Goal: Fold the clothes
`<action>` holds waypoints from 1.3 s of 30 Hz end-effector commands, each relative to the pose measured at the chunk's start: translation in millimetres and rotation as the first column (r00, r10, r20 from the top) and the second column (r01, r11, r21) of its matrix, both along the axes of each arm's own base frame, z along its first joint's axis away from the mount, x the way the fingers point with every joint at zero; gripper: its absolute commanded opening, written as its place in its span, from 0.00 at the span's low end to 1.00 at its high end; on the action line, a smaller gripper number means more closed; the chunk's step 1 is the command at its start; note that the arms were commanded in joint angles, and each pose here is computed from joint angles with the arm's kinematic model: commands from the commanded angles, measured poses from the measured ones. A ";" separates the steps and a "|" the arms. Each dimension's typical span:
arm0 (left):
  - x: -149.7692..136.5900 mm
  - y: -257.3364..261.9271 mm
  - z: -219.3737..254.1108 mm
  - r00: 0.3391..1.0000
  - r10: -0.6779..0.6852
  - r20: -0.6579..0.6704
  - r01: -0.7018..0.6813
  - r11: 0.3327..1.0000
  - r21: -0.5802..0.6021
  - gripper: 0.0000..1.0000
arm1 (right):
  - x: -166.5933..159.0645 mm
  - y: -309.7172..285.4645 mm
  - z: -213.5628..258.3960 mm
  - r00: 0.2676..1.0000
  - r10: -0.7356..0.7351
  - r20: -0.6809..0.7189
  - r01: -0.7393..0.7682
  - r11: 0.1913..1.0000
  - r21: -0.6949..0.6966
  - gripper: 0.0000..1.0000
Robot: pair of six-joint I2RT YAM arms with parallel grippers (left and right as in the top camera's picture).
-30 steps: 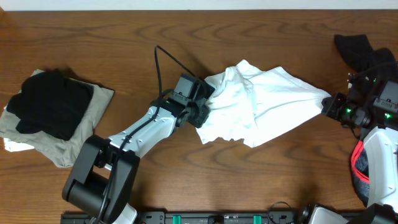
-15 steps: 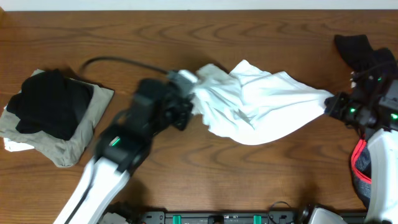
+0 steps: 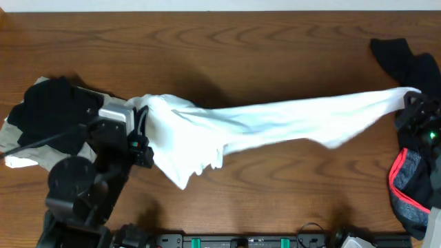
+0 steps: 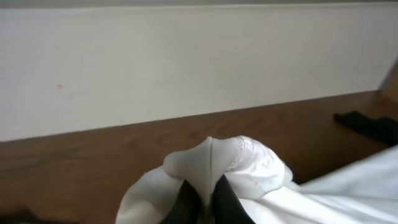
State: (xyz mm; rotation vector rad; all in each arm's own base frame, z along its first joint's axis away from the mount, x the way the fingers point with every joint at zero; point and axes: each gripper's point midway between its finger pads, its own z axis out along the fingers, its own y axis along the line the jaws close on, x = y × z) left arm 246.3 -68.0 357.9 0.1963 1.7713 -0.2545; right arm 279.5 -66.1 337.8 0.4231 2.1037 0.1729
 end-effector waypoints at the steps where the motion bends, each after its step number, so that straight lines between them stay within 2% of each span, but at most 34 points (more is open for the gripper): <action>1: 21.9 0.8 -20.4 0.996 0.032 -0.087 -0.032 0.999 0.000 0.06 | 11.4 -15.5 -15.7 0.997 -0.053 -0.061 0.054 0.998 0.013 0.01; 4: 48.6 -5.3 -42.2 0.987 0.033 -0.159 -0.031 0.999 0.019 0.06 | 32.7 -22.5 -38.8 0.991 -0.040 -0.126 0.046 0.998 0.043 0.01; 8: 104.3 -17.9 -64.5 0.983 0.034 -0.180 -0.030 0.999 0.025 0.06 | 82.9 -26.3 -67.1 0.990 0.028 -0.138 -0.016 0.996 0.091 0.01; 12: 158.2 -24.0 -61.3 0.990 0.045 -0.135 -0.047 0.999 -0.011 0.06 | 137.3 -8.5 -55.6 0.981 0.188 0.039 -0.192 0.967 0.168 0.01; 14: 173.2 -26.4 -44.4 0.993 0.019 -0.120 -0.023 0.999 -0.036 0.06 | 149.7 -10.5 -35.7 0.978 0.172 0.116 -0.192 0.963 0.190 0.01; 17: 183.6 -22.1 -3.3 0.998 0.001 -0.067 -0.005 0.998 -0.060 0.06 | 156.4 -13.1 1.0 0.965 0.167 0.202 -0.199 0.968 0.153 0.01; 19: 181.8 -15.7 20.4 0.999 0.015 -0.041 -0.017 0.998 -0.064 0.06 | 153.1 -11.8 16.9 0.962 0.179 0.207 -0.209 0.970 0.129 0.01; 21: 172.0 -13.3 29.7 0.997 0.018 -0.071 -0.022 0.998 -0.059 0.06 | 144.0 -8.5 16.4 0.967 0.201 0.156 -0.220 0.969 0.113 0.01; 23: 154.9 -13.1 13.2 0.983 0.018 -0.183 -0.030 0.998 -0.064 0.06 | 127.3 -8.7 -4.7 0.982 0.187 0.032 -0.189 0.974 0.127 0.01; 25: 134.2 -13.9 -21.5 0.939 0.015 -0.344 -0.035 0.998 -0.053 0.07 | 104.6 -14.1 -37.8 0.982 0.129 -0.138 -0.108 0.983 0.149 0.04; 26: 124.5 -12.4 -37.4 0.909 0.020 -0.416 -0.041 0.998 -0.042 0.12 | 87.9 -18.6 -59.1 0.964 0.095 -0.249 -0.062 0.988 0.139 0.08; 28: 102.0 -8.9 -75.1 0.821 0.034 -0.570 -0.046 0.999 -0.008 0.38 | 59.9 -27.0 -89.6 0.911 0.035 -0.410 0.007 0.995 0.102 0.13; 29: 93.6 -7.5 -88.1 0.783 0.040 -0.621 -0.047 0.999 0.005 0.45 | 48.9 -31.1 -100.9 0.885 0.008 -0.466 0.034 0.996 0.081 0.13; 30: 86.6 -5.5 -99.0 0.749 0.050 -0.661 -0.050 0.999 0.019 0.47 | 38.8 -36.5 -112.0 0.856 -0.025 -0.517 0.060 0.997 0.051 0.12; 33: 74.3 3.6 -125.1 0.666 0.104 -0.739 -0.068 0.995 0.078 0.47 | 25.1 -47.5 -131.6 0.808 -0.086 -0.582 0.098 0.995 -0.010 0.12; 35: 74.1 8.7 -133.7 0.643 0.135 -0.754 -0.080 0.991 0.109 0.51 | 24.1 -45.1 -137.4 0.804 -0.075 -0.590 0.095 0.996 0.003 0.12; 39: 74.5 11.7 -141.9 0.619 0.156 -0.770 -0.085 0.988 0.131 0.52 | 24.6 -42.5 -140.6 0.804 -0.062 -0.591 0.089 0.996 0.016 0.13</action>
